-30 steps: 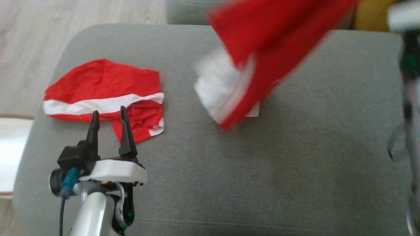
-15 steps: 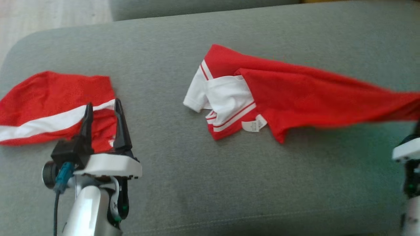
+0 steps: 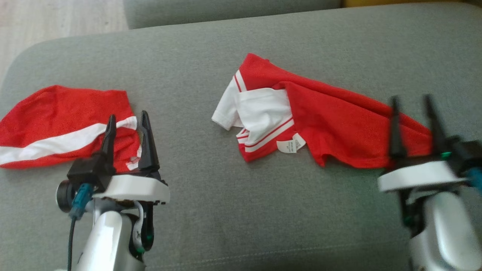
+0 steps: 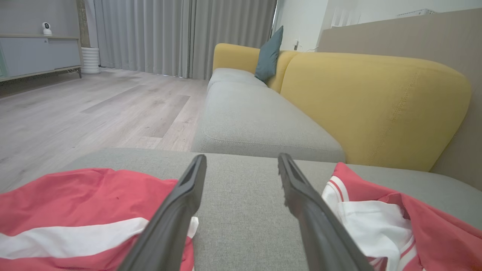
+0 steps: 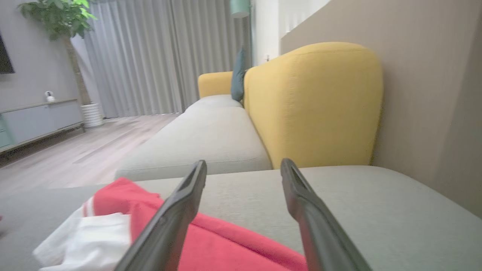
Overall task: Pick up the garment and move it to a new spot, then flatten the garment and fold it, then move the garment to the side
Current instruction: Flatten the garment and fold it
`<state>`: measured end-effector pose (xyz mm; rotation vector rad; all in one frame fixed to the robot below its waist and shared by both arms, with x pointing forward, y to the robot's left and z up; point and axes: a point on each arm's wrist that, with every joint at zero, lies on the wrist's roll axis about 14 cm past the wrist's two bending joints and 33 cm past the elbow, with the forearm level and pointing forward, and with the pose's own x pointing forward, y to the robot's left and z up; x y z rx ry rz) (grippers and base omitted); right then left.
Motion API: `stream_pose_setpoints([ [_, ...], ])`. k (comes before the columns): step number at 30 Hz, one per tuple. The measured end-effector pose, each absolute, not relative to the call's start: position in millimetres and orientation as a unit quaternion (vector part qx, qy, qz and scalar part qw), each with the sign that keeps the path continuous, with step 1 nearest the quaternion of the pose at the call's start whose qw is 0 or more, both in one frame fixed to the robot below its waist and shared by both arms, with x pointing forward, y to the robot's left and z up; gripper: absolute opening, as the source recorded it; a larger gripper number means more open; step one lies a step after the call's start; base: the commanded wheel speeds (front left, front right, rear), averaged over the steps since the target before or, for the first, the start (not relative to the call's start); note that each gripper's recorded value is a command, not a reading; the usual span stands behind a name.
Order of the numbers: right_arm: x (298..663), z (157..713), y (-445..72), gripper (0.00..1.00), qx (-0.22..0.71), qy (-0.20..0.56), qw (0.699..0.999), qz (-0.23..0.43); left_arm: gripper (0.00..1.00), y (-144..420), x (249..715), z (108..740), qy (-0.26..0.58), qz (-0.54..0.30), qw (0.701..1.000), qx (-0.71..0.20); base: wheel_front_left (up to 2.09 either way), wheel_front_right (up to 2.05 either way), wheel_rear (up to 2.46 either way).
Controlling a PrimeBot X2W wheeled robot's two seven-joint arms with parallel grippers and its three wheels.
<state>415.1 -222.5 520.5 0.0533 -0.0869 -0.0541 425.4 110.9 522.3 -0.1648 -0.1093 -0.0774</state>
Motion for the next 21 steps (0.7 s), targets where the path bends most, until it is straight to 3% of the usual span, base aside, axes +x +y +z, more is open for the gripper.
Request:
stream_pose_setpoints([
  [9,388.2,487.8,-143.0,1.0,0.046,-0.004,0.995,0.083,1.0,117.9,410.9,544.6,-0.086,-0.035,0.992,-0.087,0.0,0.0,0.0],
  [15,390.4,476.6,-132.4,1.0,0.036,0.011,0.994,0.1,1.0,120.0,404.5,538.8,-0.077,-0.033,0.993,-0.086,0.0,0.0,0.0],
  [21,385.4,428.9,-133.5,1.0,0.013,0.092,0.99,0.107,1.0,126.6,405.3,529.1,-0.065,-0.022,0.994,-0.085,0.0,0.0,0.0],
])
